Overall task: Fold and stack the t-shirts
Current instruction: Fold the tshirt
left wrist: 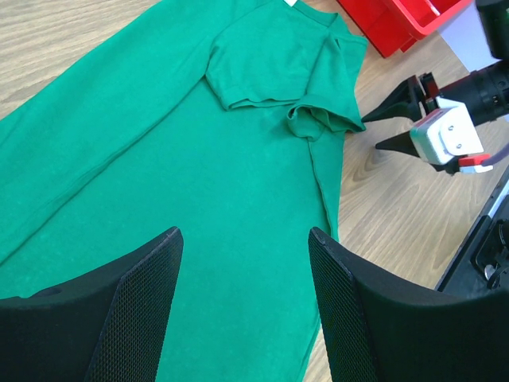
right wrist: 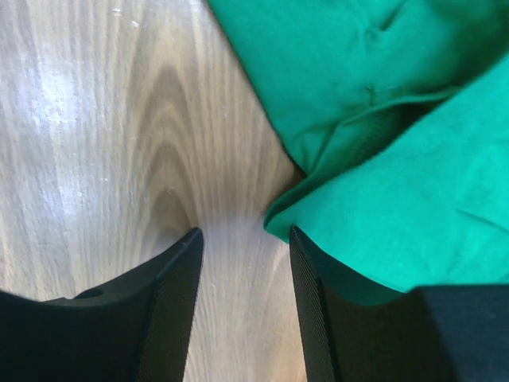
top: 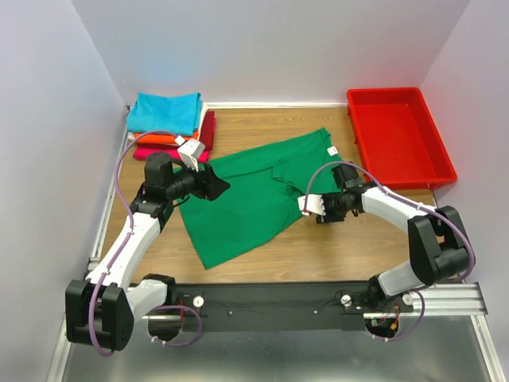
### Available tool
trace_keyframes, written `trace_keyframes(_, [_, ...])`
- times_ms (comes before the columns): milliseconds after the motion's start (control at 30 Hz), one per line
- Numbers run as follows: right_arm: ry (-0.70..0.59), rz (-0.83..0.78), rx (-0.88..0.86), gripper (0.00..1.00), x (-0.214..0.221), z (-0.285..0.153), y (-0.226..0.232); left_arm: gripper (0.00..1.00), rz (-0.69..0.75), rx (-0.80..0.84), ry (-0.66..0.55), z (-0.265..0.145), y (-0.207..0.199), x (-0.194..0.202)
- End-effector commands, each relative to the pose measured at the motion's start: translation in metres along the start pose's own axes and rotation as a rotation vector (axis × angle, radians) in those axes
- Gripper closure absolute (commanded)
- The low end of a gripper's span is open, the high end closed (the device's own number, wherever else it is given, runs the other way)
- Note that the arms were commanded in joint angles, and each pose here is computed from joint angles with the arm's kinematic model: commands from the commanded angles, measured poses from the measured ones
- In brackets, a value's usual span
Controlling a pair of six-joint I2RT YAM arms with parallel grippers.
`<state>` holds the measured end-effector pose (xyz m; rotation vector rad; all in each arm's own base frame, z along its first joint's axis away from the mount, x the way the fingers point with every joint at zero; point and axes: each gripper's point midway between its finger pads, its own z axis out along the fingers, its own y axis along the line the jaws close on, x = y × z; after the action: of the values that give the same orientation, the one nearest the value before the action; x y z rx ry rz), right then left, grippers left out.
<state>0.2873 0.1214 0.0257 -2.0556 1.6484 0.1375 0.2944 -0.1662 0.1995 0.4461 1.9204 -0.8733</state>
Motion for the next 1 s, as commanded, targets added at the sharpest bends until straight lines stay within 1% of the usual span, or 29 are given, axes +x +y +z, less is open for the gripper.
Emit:
trace_keyframes(0, [-0.022, 0.0, -0.021, 0.46, -0.002, 0.008, -0.002, 0.28, -0.006, 0.029, 0.004, 0.001, -0.003, 0.004])
trace_keyframes(267, [-0.01, -0.002, 0.008, 0.5, 0.001, 0.011, -0.011, 0.28, -0.005, 0.028, 0.005, 0.001, -0.003, 0.004])
trace_keyframes(400, [-0.006, 0.0, 0.002, 0.55, 0.004, 0.015, -0.007, 0.28, -0.009, 0.034, 0.008, 0.002, -0.004, 0.005])
trace_keyframes(433, [-0.004, 0.004, -0.003, 0.58, 0.005, 0.017, -0.005, 0.28, -0.01, 0.035, 0.009, 0.002, -0.004, 0.005])
trace_keyframes(533, [0.01, 0.009, -0.011, 0.63, 0.009, 0.021, -0.002, 0.28, -0.013, 0.034, 0.008, 0.002, -0.003, 0.005])
trace_keyframes(633, [0.021, 0.016, -0.017, 0.73, 0.013, 0.023, 0.0, 0.28, -0.013, 0.034, 0.008, 0.002, -0.003, 0.005])
trace_keyframes(733, [0.025, 0.02, -0.014, 0.78, 0.013, 0.023, 0.001, 0.28, -0.015, 0.035, 0.011, 0.002, -0.003, 0.006])
trace_keyframes(767, [0.027, 0.019, -0.009, 0.81, 0.013, 0.022, 0.0, 0.28, -0.015, 0.035, 0.011, 0.002, -0.004, 0.006])
trace_keyframes(833, [0.025, 0.026, 0.001, 0.86, 0.012, 0.021, -0.003, 0.28, -0.015, 0.034, 0.011, 0.002, -0.003, 0.006])
trace_keyframes(867, [0.026, 0.026, 0.014, 0.92, 0.011, 0.018, -0.007, 0.28, -0.015, 0.035, 0.011, 0.002, -0.004, 0.006])
trace_keyframes(967, [0.024, 0.043, 0.041, 0.99, 0.009, 0.012, -0.014, 0.28, -0.014, 0.034, 0.01, 0.002, -0.003, 0.005])
